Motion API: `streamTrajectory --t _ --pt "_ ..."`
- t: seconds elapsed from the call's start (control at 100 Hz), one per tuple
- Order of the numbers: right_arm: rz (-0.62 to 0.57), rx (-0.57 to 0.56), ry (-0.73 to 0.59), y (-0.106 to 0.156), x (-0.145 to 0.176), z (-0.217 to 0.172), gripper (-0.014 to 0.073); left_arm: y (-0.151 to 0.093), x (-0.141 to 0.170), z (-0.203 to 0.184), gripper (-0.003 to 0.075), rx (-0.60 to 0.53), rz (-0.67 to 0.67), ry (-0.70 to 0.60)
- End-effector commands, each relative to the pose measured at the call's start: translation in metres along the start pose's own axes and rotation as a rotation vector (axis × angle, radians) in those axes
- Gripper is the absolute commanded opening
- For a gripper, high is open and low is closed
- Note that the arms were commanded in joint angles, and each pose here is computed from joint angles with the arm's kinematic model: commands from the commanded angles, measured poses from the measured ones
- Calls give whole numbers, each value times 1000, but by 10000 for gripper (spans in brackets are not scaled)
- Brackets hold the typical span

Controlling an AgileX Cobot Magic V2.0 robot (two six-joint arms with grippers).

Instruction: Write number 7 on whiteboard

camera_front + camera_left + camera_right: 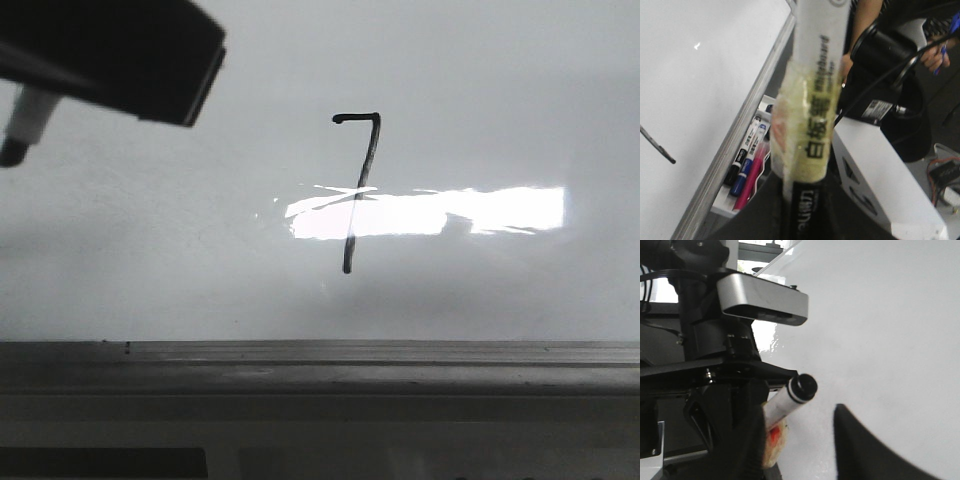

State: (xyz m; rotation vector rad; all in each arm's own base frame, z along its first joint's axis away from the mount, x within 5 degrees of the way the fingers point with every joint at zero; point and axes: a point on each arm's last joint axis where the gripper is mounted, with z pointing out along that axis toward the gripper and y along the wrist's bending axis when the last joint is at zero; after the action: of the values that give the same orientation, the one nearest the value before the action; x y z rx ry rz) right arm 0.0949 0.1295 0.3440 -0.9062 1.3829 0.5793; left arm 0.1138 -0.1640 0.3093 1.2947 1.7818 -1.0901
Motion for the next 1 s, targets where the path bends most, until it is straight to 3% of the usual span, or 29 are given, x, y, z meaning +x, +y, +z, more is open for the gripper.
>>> streamTrajectory --t 0.0,0.03,0.12,0.32,0.67,0.99 --pt "44 24 -66 -4 -16 -10 -6 -3 -12 -4 -20 -1 -110 -141" --pt "44 36 -72 -5 -17 -13 -75 -1 -10 -3 -20 -11 -136 -152" --pt "55 80 -91 -9 -21 -22 -65 8 1 1 -20 -88 -215 -170" --pt "72 225 -94 -22 -22 -41 -65 36 35 3 -20 -355 -529 -256" --pt "83 284 -70 -27 -20 -44 -65 53 41 -5 -20 -563 -588 -295" --pt "85 298 -63 -28 -19 -44 -65 51 43 -2 -20 -645 -562 -277"
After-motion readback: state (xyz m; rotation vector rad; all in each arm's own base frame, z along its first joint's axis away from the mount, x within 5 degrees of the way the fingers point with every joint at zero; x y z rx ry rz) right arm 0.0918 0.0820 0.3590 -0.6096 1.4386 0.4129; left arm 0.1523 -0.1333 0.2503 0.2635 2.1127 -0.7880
